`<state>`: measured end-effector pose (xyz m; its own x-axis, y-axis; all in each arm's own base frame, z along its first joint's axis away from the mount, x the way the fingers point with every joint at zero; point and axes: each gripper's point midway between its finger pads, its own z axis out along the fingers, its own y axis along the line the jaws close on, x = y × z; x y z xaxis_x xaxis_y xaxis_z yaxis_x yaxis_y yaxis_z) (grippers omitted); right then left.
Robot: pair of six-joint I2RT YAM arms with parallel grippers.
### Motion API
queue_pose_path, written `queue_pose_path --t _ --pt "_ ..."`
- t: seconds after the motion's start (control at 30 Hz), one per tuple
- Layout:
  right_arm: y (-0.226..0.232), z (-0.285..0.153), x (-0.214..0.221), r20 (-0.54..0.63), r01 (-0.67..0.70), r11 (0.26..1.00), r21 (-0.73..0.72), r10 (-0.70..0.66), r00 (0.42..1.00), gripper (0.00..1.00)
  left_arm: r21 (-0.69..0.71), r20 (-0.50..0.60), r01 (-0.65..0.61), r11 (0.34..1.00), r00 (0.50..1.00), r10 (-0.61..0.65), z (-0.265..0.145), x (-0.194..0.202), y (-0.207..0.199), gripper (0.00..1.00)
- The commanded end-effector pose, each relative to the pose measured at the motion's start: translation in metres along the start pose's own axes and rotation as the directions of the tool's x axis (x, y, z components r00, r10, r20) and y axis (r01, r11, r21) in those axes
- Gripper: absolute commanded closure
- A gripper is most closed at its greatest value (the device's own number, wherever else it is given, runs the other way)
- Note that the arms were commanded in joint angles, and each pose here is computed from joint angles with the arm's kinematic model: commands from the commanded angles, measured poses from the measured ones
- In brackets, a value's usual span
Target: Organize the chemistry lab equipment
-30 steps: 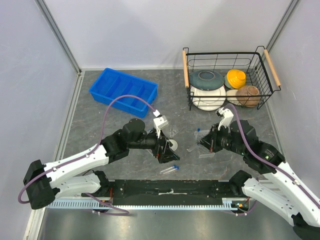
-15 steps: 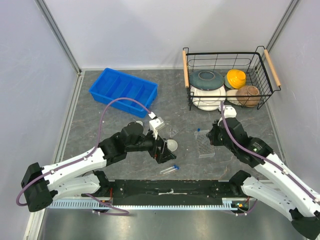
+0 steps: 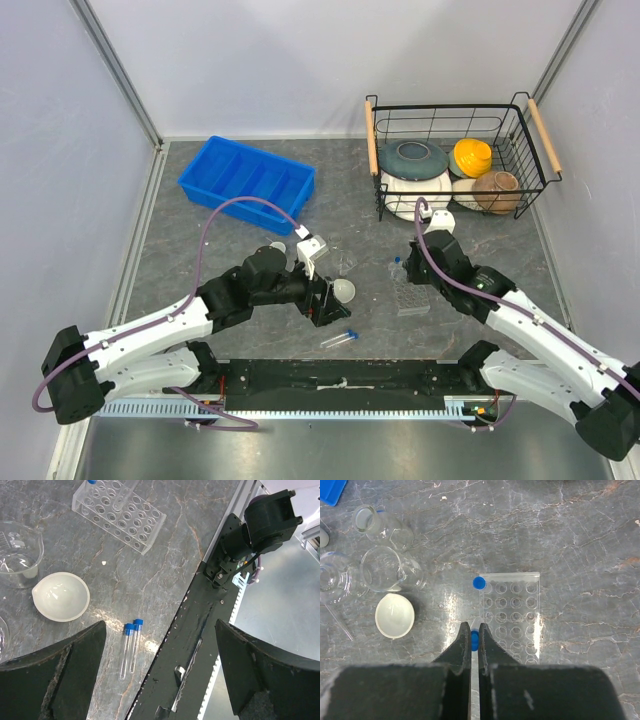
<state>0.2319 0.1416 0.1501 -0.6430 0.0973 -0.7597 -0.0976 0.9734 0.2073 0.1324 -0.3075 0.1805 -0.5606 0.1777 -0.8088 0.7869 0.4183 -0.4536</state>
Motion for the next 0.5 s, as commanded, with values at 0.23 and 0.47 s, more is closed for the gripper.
queue_pose_path --t 0.23,0.47 --pt "0.004 0.02 -0.007 0.043 -0.003 1.0 0.021 0.002 0.999 1.0 0.001 0.051 -0.032 1.0 0.998 0.031 -0.002 -0.009 -0.003 0.05" --pt "0.004 0.028 -0.005 0.034 0.012 0.999 0.035 -0.013 0.999 1.0 -0.003 0.054 -0.04 0.999 0.998 0.04 -0.002 -0.01 -0.003 0.05"
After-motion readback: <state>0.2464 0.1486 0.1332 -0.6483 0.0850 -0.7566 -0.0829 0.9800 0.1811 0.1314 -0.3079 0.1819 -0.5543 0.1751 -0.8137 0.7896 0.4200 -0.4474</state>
